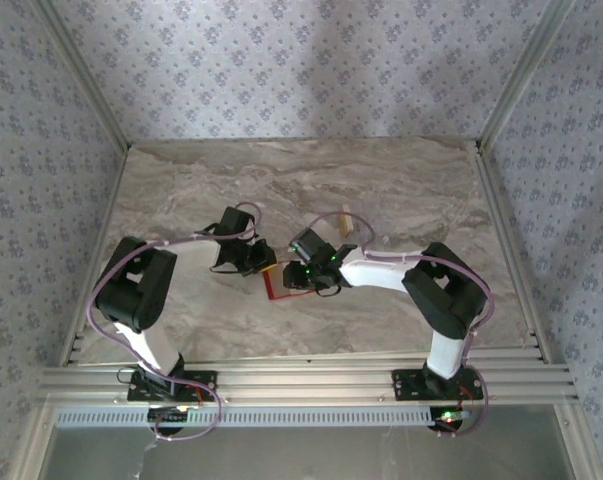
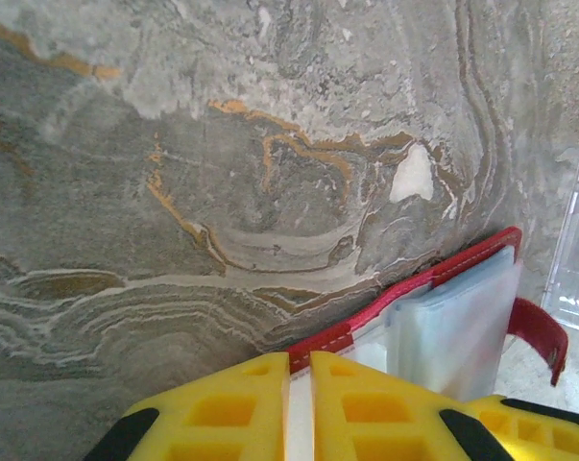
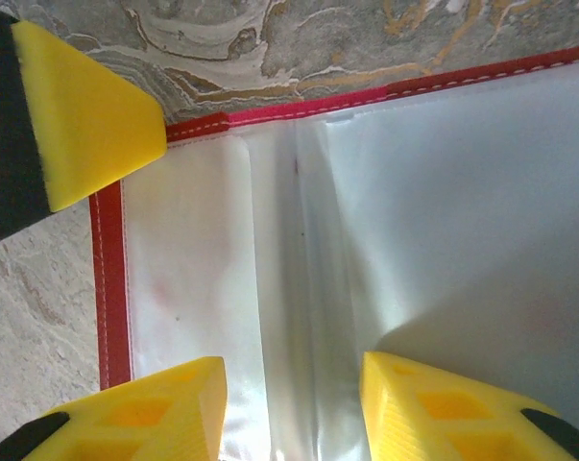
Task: Put the credit cards into the card holder
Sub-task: Flip over the card slot in the card holder, then rotate the card holder at the center of the table.
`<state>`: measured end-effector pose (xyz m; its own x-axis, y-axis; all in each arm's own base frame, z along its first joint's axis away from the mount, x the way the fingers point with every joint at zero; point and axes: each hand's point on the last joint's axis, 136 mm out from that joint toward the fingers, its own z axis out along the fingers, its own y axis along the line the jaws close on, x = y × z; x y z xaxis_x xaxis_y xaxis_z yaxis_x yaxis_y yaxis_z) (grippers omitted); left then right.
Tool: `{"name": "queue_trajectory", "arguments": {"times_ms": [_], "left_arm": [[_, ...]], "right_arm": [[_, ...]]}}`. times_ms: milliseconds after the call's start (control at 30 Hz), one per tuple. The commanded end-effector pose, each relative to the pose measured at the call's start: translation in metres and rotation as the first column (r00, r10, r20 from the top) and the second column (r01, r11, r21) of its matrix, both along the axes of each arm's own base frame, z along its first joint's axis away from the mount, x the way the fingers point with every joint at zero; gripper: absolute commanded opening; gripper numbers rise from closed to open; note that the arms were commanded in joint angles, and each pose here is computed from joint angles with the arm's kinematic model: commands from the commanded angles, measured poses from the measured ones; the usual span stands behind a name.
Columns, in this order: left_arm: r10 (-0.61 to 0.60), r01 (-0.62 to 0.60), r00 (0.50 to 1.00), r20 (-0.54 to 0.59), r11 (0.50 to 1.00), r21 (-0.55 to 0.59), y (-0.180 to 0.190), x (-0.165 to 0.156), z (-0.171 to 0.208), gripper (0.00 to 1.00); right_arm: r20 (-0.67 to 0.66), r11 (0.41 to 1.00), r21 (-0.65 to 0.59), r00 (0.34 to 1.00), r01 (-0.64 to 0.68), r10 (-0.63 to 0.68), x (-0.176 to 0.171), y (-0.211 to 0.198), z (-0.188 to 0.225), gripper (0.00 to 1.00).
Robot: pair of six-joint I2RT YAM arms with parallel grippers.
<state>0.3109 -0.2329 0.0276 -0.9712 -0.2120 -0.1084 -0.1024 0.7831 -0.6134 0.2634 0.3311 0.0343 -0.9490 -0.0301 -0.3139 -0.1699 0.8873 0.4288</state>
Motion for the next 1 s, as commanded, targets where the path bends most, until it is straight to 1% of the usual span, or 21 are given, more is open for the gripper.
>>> {"name": "queue_trajectory", "arguments": {"times_ms": [0, 100, 267, 367, 433, 500, 567, 667, 733, 800, 867, 967], "left_arm": [[-0.011, 0.012, 1.0, -0.026, 0.999, 0.05, 0.003, 0.0, -0.008, 0.13], [-0.013, 0.015, 0.999, -0.043, 0.998, 0.06, 0.004, -0.001, -0.012, 0.12], [-0.022, 0.024, 0.999, -0.038, 0.998, 0.057, 0.003, -0.001, -0.01, 0.12], [-0.023, 0.024, 1.0, -0.016, 0.999, 0.037, 0.002, 0.0, 0.0, 0.13], [-0.015, 0.015, 1.0, 0.015, 1.0, 0.015, 0.004, 0.001, 0.012, 0.13], [0.01, -0.01, 0.998, 0.063, 1.0, 0.003, 0.011, 0.003, 0.028, 0.14], [0.04, -0.044, 0.99, 0.135, 0.999, 0.029, 0.025, 0.005, 0.048, 0.17], [0.05, -0.066, 0.976, 0.211, 0.995, 0.071, 0.037, 0.003, 0.071, 0.23], [0.051, -0.065, 0.973, 0.226, 0.996, 0.057, 0.038, 0.0, 0.08, 0.25], [0.04, -0.046, 0.977, 0.209, 0.999, 0.022, 0.032, -0.004, 0.083, 0.25], [0.034, -0.032, 0.982, 0.187, 0.999, -0.012, 0.025, -0.007, 0.085, 0.24], [0.043, -0.042, 0.985, 0.168, 0.999, -0.008, 0.026, -0.007, 0.081, 0.23]], "right_arm": [[-0.017, 0.998, -0.057, 1.0, 0.015, -0.016, -0.003, -0.019, 0.003, 0.46], [-0.004, 0.999, -0.054, 1.0, 0.001, -0.001, 0.0, -0.02, 0.012, 0.48], [0.031, 0.998, -0.053, 0.999, -0.034, 0.036, 0.008, -0.022, 0.033, 0.53], [0.028, 0.996, -0.057, 0.997, -0.064, 0.066, 0.01, -0.017, 0.038, 0.53], [0.033, 0.996, -0.059, 0.997, -0.07, 0.072, 0.01, -0.016, 0.039, 0.51], [0.044, 0.996, -0.057, 0.997, -0.066, 0.068, 0.011, -0.017, 0.042, 0.47], [0.05, 0.996, -0.07, 0.997, -0.063, 0.066, 0.012, -0.02, 0.042, 0.42], [0.025, 0.994, -0.08, 0.997, -0.07, 0.072, 0.009, -0.021, 0.036, 0.37], [0.007, 0.993, -0.08, 0.997, -0.082, 0.083, 0.005, -0.019, 0.031, 0.34], [-0.015, 0.993, -0.075, 0.995, -0.094, 0.094, -0.001, -0.015, 0.025, 0.3], [-0.036, 0.994, -0.059, 0.995, -0.098, 0.096, -0.006, -0.011, 0.018, 0.28], [-0.079, 0.995, -0.017, 0.992, -0.096, 0.094, -0.012, -0.003, 0.007, 0.27]]}}
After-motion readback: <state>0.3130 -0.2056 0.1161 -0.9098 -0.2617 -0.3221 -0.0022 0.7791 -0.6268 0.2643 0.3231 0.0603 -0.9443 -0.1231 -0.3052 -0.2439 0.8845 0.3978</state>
